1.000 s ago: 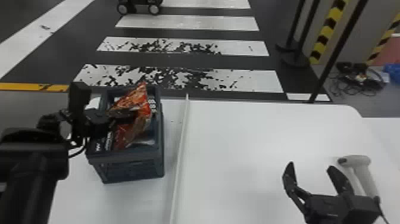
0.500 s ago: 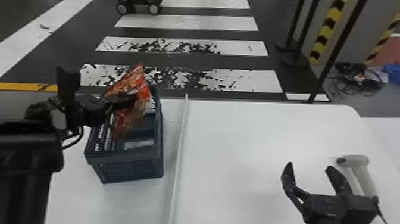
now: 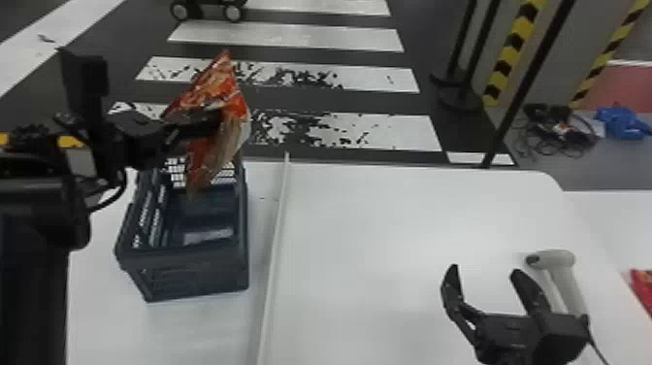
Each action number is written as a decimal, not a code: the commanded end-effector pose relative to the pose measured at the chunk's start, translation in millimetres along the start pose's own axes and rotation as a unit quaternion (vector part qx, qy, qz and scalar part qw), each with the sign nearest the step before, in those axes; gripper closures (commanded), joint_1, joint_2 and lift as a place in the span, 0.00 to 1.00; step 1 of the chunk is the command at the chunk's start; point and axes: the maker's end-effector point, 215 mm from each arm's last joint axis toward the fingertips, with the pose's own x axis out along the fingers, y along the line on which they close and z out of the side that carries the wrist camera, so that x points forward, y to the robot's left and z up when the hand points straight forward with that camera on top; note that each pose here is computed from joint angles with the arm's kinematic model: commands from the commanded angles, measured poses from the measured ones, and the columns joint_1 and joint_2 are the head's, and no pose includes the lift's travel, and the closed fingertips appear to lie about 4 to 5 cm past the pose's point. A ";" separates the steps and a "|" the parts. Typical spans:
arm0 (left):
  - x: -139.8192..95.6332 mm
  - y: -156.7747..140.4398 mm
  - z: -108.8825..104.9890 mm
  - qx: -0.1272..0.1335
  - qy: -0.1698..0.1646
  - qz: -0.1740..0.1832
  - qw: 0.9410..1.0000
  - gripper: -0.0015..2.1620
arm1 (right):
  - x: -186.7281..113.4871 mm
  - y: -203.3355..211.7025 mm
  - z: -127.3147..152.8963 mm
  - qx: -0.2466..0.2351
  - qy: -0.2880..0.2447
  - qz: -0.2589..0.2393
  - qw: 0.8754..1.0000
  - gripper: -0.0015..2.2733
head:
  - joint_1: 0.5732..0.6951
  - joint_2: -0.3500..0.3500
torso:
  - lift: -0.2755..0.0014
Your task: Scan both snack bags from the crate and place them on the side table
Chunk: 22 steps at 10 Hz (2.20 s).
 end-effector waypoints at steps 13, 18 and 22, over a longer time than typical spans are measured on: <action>130.3 -205.5 -154.0 0.092 0.167 -0.112 0.975 0.99 | -2.9 -46.5 0.9 0.010 -0.001 -0.044 0.999 0.03 | 1.00 0.03 | 0.64; 144.2 -290.3 -167.0 0.081 0.158 -0.160 0.971 0.99 | -3.9 -54.4 1.2 0.014 -0.002 -0.051 0.999 0.03 | 1.00 0.00 | 0.64; 141.6 -321.5 -171.8 0.032 0.154 -0.190 0.969 0.00 | -3.9 -52.7 0.2 0.016 -0.001 -0.050 0.999 0.03 | 1.00 0.00 | 0.64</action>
